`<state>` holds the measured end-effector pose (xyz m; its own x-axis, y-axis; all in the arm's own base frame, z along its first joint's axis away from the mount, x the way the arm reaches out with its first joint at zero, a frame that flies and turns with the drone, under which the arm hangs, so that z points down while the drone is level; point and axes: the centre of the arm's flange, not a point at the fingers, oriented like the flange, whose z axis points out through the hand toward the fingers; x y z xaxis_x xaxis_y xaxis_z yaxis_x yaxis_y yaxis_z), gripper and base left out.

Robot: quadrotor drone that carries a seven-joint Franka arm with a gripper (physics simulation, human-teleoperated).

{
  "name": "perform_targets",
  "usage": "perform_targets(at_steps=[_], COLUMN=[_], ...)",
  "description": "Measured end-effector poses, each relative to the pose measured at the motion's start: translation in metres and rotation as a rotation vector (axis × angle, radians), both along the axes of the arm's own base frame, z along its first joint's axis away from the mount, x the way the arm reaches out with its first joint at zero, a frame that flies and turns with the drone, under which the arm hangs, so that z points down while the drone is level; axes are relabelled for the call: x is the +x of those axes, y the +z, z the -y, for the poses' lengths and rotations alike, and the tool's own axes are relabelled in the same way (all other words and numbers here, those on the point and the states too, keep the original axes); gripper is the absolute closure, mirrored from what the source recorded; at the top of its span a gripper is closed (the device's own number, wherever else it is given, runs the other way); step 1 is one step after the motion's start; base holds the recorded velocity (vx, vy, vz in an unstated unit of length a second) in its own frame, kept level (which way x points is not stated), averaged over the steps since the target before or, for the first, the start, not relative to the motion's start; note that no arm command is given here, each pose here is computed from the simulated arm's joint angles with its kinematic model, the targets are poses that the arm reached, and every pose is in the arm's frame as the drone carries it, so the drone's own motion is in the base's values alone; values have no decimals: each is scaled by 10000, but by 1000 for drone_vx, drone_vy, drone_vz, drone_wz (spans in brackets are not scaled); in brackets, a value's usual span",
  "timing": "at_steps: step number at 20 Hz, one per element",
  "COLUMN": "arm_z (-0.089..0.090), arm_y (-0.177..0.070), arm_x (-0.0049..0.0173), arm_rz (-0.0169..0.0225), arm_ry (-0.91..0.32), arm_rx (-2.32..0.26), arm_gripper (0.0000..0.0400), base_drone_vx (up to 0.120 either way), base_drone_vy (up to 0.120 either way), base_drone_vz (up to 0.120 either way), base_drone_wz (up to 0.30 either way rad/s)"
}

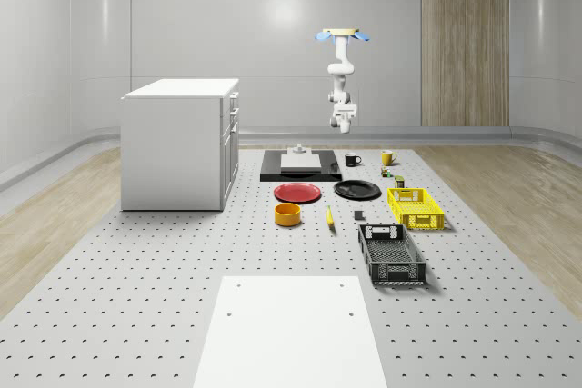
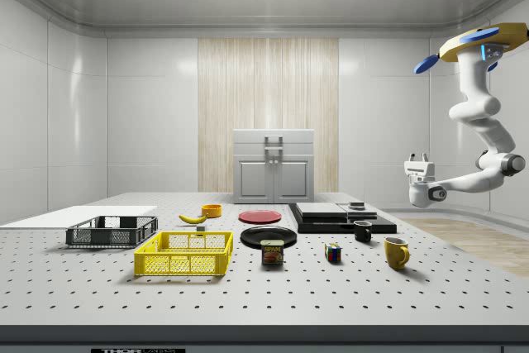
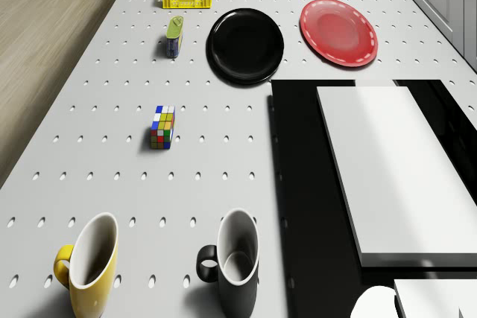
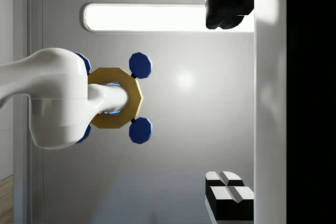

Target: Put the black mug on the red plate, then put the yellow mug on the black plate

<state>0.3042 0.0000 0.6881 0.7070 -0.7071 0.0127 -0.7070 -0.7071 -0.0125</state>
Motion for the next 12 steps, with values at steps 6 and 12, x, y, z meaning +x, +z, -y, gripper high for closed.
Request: perform_targets(at_steps=[6, 12], arm_z=[0, -1], arm_y=[25, 31], arm_x=[-2, -6], arm_rz=[46, 92], arm_ry=[0, 0], arm_rx=[-2, -7], arm_gripper=[0, 0], base_drone_vx=[120, 120], base_drone_vy=[-80, 0], base_drone_vz=[0, 0], base_drone_wz=[0, 0])
